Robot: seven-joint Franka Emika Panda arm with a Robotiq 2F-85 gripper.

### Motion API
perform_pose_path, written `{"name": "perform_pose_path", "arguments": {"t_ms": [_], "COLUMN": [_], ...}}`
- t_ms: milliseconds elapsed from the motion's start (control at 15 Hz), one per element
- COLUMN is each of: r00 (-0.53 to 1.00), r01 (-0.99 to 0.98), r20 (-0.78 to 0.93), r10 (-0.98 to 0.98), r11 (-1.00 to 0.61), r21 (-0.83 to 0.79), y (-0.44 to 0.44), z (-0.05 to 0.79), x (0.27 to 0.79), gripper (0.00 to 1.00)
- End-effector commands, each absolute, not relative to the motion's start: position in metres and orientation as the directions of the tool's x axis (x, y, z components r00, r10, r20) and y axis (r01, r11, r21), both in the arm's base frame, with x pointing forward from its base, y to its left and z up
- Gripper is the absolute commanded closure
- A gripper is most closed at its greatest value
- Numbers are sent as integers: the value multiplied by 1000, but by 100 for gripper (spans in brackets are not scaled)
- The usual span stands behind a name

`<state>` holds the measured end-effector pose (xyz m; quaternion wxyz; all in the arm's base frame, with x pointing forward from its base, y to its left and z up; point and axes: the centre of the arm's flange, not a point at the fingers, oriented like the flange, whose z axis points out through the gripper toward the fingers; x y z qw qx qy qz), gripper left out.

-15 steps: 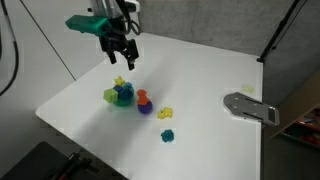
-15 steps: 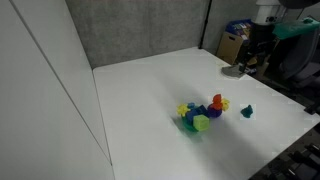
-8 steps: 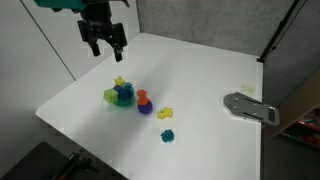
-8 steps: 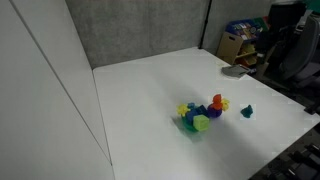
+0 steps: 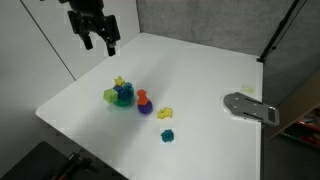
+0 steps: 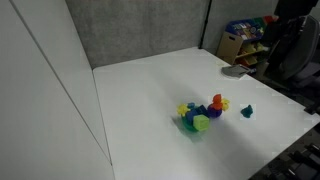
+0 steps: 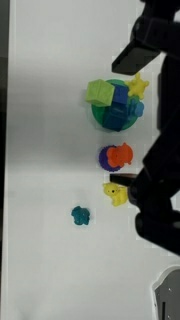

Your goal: Remove the yellow bear from the green bowl and put it on the table

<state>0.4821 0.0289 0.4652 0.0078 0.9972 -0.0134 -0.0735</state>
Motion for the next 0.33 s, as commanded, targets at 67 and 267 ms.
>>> {"name": "perform_pose_path", "arguments": {"t_ms": [67,267], "r00": [995,992], "r01": [-2,-18], "r20": [-105,-123], "r10": [1,-18], "r11": [-1000,-1000], "r21": [-25,-4], "y": [28,30], "z": [467,466], "x": [471,479], "gripper": [0,0]}}
